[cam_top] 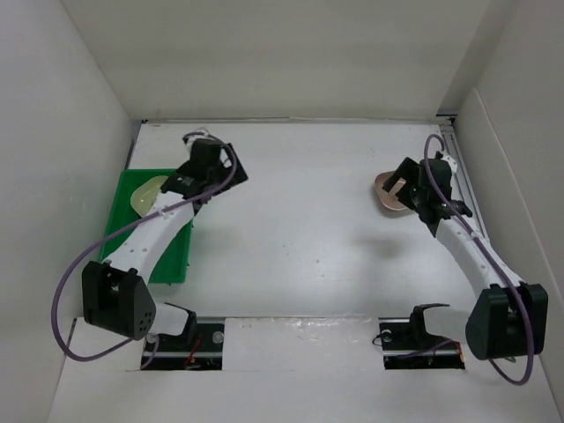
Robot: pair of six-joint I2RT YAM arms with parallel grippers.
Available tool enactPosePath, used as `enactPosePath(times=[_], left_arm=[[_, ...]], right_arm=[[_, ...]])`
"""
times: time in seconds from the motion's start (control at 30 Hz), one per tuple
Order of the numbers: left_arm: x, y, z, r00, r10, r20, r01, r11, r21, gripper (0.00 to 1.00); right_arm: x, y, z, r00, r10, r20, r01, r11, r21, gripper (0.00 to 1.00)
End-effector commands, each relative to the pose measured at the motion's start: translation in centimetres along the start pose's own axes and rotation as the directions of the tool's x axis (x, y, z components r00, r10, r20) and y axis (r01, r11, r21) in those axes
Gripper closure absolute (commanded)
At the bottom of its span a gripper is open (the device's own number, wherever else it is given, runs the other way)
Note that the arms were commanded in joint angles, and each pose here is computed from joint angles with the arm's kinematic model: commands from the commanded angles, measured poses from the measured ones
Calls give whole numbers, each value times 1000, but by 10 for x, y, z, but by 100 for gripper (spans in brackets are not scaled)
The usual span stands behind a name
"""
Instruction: Place the plates into the plastic bin on the countertop
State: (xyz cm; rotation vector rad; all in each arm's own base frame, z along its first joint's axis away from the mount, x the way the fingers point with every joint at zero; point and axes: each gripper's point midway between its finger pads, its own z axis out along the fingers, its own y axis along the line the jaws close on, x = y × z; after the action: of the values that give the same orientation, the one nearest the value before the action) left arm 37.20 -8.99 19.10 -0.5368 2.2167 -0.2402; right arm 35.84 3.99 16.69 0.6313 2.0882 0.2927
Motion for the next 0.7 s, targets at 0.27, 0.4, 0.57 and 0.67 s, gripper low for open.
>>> enactPosePath(times=[0.27,0.4,0.57,0.67], left_arm=[[96,-67,4,976,199,-87,-194,979,71,0],[100,-74,2,976,200,-86,-192,977,90,0],[97,-77,0,979,192,-72,-184,978,102,0],[95,-76,0,979,192,-66,-185,978,95,0]], right_arm=[[-40,-83,81,984,163,74,-177,952,249,3],[-23,-102,97,981,194,8,-188,940,285,6],[-20,-106,117,982,188,-16,-174,938,301,24],[-12,-106,132,980,184,-73,-157,947,281,44]])
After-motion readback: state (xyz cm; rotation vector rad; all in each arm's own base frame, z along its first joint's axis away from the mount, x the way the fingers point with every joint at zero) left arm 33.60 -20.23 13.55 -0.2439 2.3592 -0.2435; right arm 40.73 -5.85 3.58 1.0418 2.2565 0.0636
